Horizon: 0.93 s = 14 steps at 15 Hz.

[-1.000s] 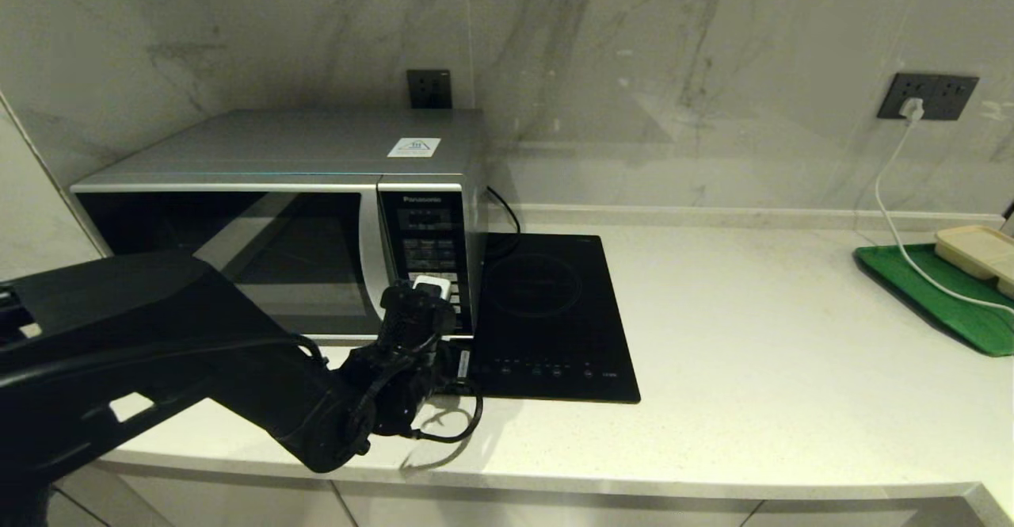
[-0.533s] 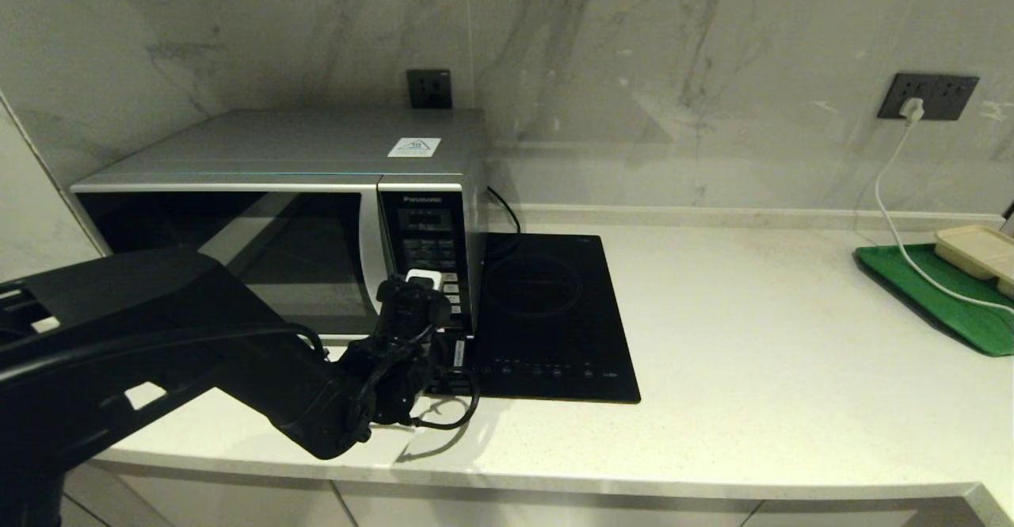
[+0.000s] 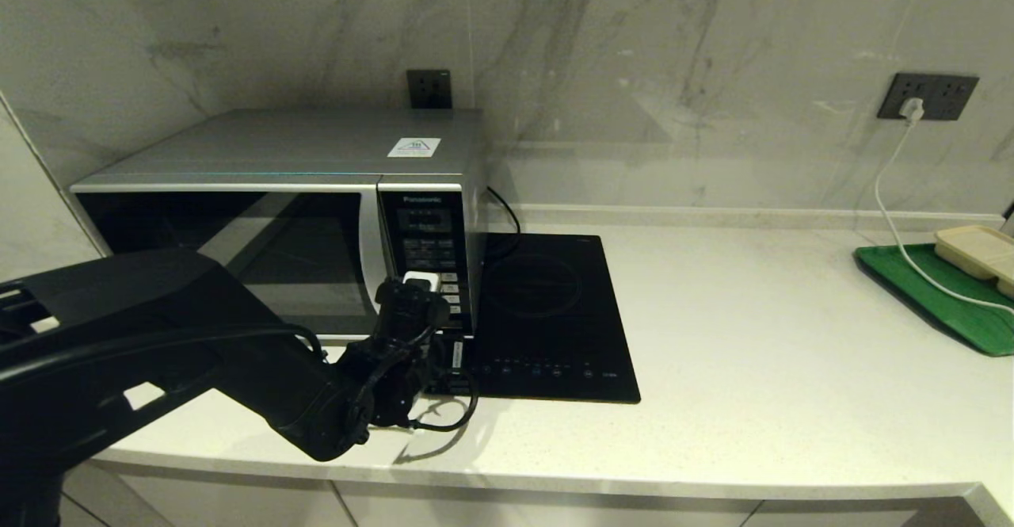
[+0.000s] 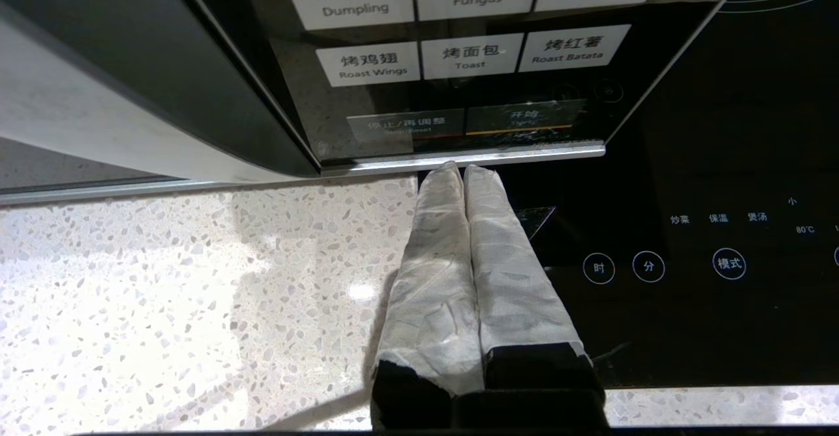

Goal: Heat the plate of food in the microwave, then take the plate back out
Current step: Open the microwave oven

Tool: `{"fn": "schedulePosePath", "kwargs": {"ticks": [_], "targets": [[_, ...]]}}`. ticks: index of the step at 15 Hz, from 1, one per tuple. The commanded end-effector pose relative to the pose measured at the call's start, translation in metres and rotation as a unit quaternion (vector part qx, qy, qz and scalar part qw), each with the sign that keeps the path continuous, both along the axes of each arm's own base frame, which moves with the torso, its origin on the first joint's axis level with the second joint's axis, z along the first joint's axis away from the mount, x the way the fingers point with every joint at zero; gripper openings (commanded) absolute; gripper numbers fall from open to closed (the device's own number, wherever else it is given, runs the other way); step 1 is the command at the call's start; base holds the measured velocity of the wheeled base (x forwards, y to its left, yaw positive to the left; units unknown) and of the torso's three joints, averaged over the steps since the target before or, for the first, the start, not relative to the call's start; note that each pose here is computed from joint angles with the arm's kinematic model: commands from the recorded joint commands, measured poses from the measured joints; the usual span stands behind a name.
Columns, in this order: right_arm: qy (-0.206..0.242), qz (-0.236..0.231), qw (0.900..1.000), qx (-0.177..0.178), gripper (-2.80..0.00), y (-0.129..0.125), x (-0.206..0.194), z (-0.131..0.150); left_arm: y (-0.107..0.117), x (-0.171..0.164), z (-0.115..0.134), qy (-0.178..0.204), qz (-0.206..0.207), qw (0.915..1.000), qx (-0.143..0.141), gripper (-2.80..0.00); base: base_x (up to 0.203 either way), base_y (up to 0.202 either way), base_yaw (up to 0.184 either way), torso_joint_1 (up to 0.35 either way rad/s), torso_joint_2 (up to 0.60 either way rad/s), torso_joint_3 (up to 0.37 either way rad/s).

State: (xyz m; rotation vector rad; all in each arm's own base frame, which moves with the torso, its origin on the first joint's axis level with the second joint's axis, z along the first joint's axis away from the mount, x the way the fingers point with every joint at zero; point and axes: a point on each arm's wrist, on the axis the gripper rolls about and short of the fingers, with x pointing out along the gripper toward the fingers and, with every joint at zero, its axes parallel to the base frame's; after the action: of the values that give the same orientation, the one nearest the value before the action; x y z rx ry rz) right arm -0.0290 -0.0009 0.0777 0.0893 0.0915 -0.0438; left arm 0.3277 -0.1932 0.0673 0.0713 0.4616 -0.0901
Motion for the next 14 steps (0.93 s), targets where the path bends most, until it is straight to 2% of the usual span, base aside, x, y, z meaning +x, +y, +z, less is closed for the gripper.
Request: {"fn": "schedulePosePath", "kwargs": {"ticks": [1,14], "targets": [[0.001,-0.001,1.000,0.000,-2.80,0.0000,0.0001,-0.0001,-0.0003,0.0002,0.0018,-0.004,0.001,1.0000,-0.004,-2.80,0.000,0.000,0.000,0.000,0.00,0.000],[0.001,-0.001,1.000,0.000,-2.80,0.0000,0.0001,-0.0001,-0.0015,0.0014,0.0004,-0.007,0.000,1.0000,-0.007,-2.80,0.000,0.000,0.000,0.000,0.00,0.000]]}}
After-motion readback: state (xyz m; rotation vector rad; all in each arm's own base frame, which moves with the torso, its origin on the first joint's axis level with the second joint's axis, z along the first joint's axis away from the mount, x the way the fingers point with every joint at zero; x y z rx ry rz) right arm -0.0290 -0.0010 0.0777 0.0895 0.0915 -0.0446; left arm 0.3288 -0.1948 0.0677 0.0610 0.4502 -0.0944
